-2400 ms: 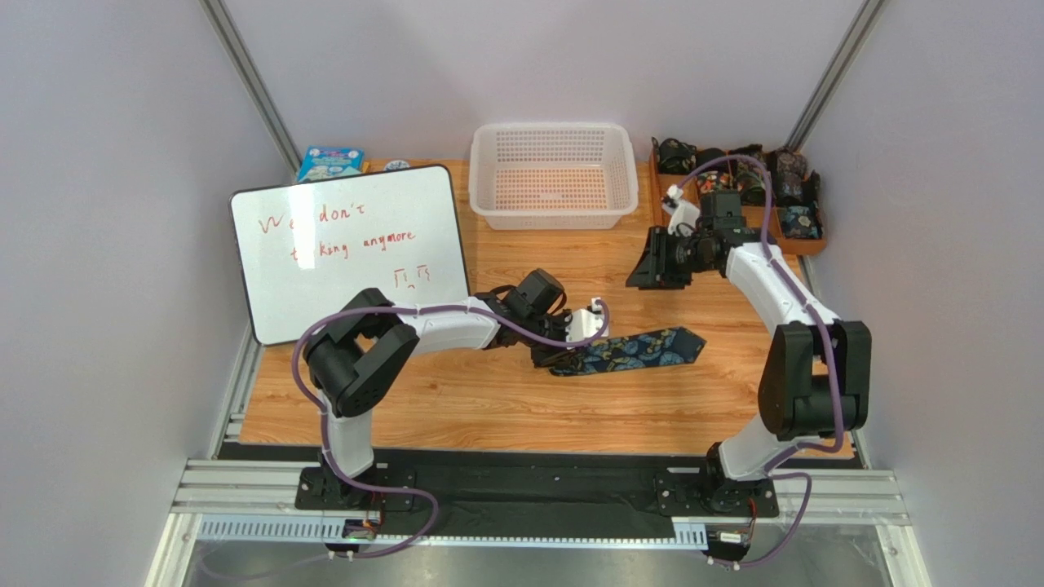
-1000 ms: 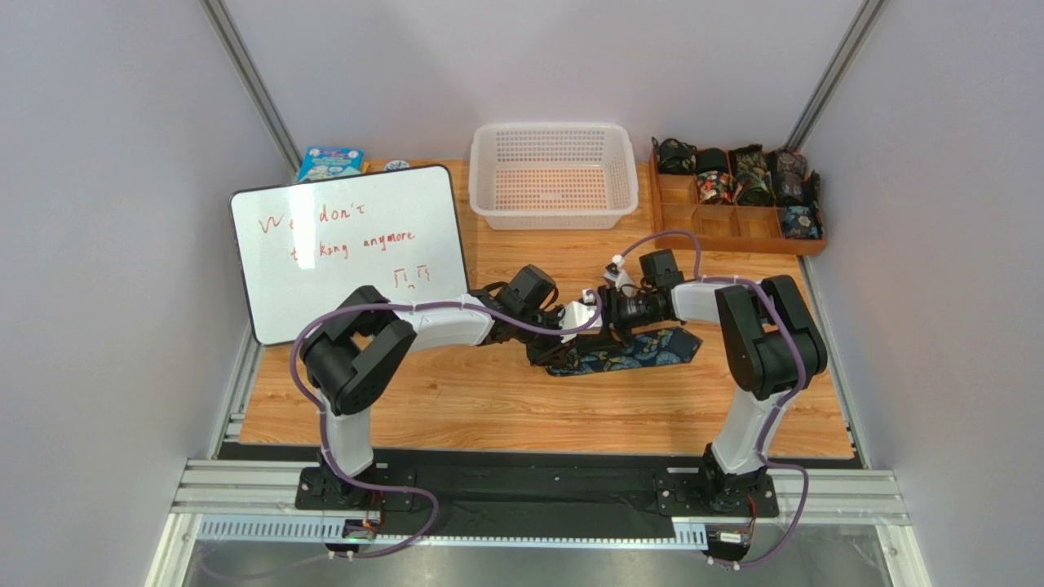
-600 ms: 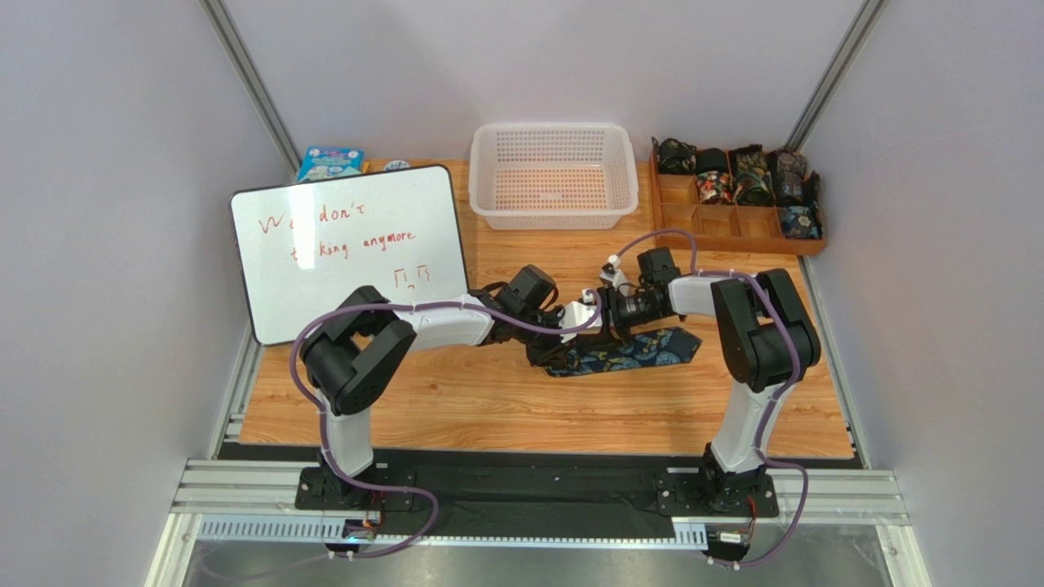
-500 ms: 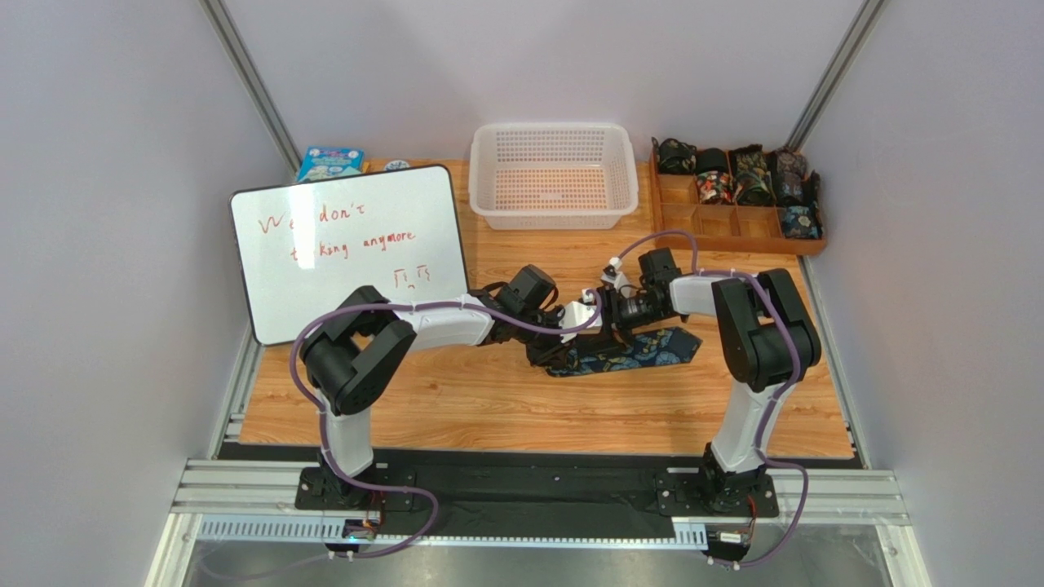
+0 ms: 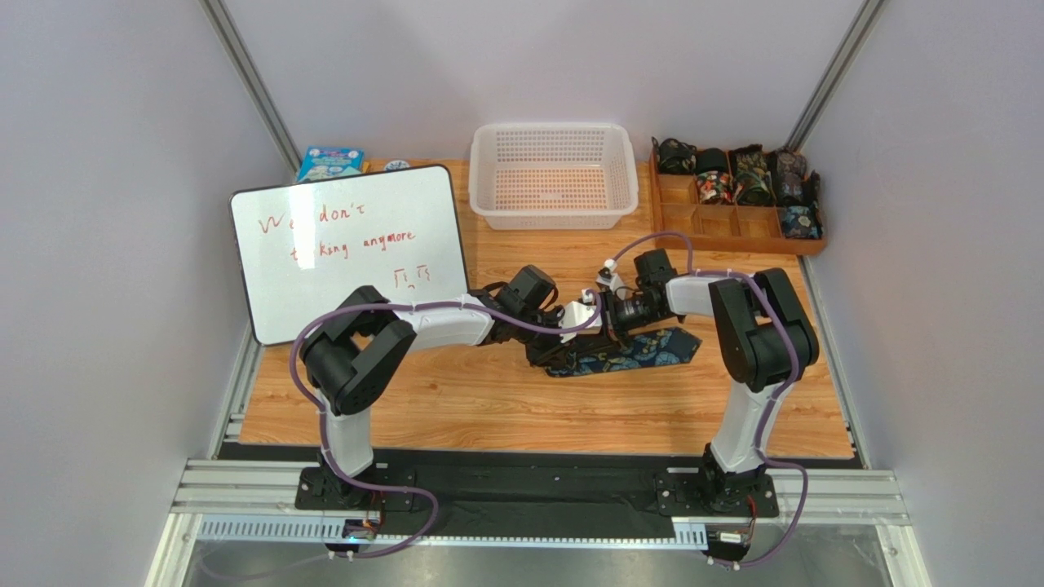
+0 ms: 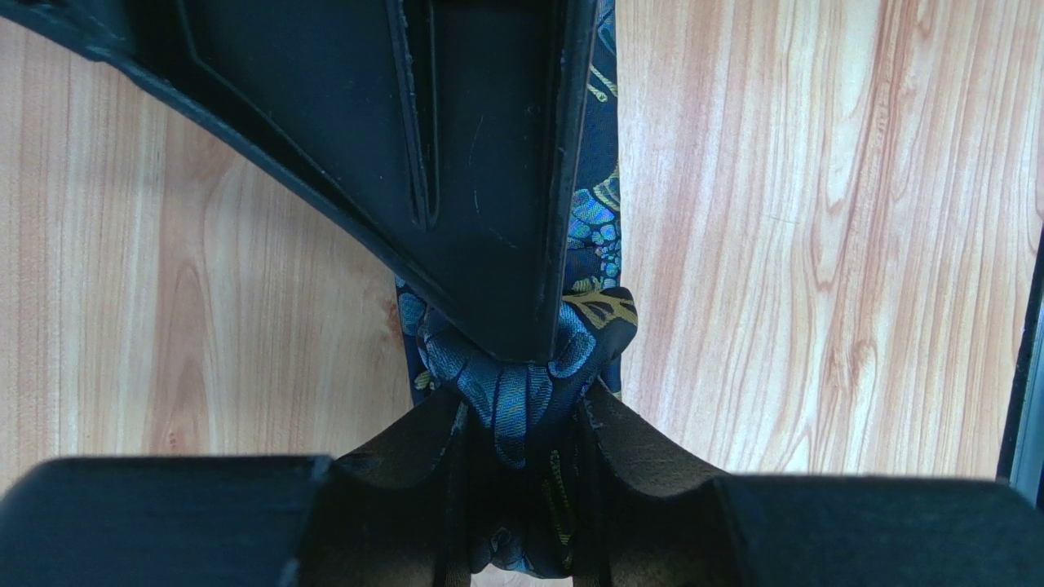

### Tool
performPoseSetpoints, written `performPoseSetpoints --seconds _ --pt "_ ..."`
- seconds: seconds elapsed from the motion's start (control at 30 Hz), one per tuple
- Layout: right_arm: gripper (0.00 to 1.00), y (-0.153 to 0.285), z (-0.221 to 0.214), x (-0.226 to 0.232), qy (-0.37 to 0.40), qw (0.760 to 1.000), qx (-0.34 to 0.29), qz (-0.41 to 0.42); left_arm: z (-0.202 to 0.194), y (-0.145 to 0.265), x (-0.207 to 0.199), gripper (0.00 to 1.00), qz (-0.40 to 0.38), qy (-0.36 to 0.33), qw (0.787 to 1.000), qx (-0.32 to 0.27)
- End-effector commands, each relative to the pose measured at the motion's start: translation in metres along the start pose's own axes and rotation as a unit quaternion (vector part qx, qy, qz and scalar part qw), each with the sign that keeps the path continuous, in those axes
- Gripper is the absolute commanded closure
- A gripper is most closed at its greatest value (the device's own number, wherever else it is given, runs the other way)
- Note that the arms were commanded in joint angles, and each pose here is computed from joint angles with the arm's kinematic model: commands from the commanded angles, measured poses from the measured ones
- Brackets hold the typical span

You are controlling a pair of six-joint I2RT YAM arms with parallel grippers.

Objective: Roll the ties
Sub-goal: Roll the tie at the center of the board.

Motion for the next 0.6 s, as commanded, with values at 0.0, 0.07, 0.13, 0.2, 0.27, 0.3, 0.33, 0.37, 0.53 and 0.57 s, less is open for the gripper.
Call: performPoseSetpoints --seconds 0.0,0.07,0.13,0.2,0.27,0.3,0.33,0.37,0.53,0.57 --pt "0.97 -0.011 0.000 -0.015 0.005 1.000 0.012 -0.027 -0.018 0.002 -0.011 0.82 -0.012 0.032 0.999 0.037" --pt "1.00 -0.009 0.000 -0.020 -0.003 0.999 0.011 -0.039 -0.014 0.006 -0.010 0.73 -0.005 0.029 0.999 0.032" --pt "1.00 -0.007 0.001 -0.028 -0.010 0.998 0.009 -0.056 -0.011 0.011 -0.006 0.60 0.000 0.033 0.999 0.026" --pt "1.00 -0.005 0.003 -0.034 -0.014 0.998 0.005 -0.068 -0.003 0.020 -0.003 0.51 -0.001 0.034 0.999 0.008" --pt "1.00 -0.003 0.003 -0.039 -0.016 0.997 0.004 -0.079 0.006 0.028 -0.003 0.46 0.004 0.022 1.000 -0.008" --pt "1.00 -0.003 0.004 -0.043 -0.020 0.996 0.002 -0.091 0.011 0.031 -0.004 0.43 0.001 0.014 1.000 -0.023" --pt "1.00 -0.003 0.005 -0.043 -0.022 0.995 0.001 -0.097 0.013 0.033 -0.004 0.41 0.001 0.009 1.000 -0.029" --pt "1.00 -0.002 0.006 -0.045 -0.024 0.995 -0.001 -0.101 0.019 0.037 -0.005 0.36 0.003 0.002 0.999 -0.040" --pt "1.00 0.001 0.014 -0.056 -0.037 0.988 -0.011 -0.148 0.020 0.037 -0.007 0.27 0.006 -0.012 0.998 -0.065" --pt "1.00 0.002 0.014 -0.057 -0.032 0.988 -0.010 -0.154 0.021 0.037 -0.007 0.26 0.007 -0.016 0.997 -0.071"
Point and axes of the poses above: each gripper's point midway between its finger pads, its own y axis back along the fingers, its own x axis along the line the jaws close on, z = x × y, the point moved 8 cm from there along y, back along the fingers, and after that the axes turned 8 degrees about -y, right-handed, at the moved point
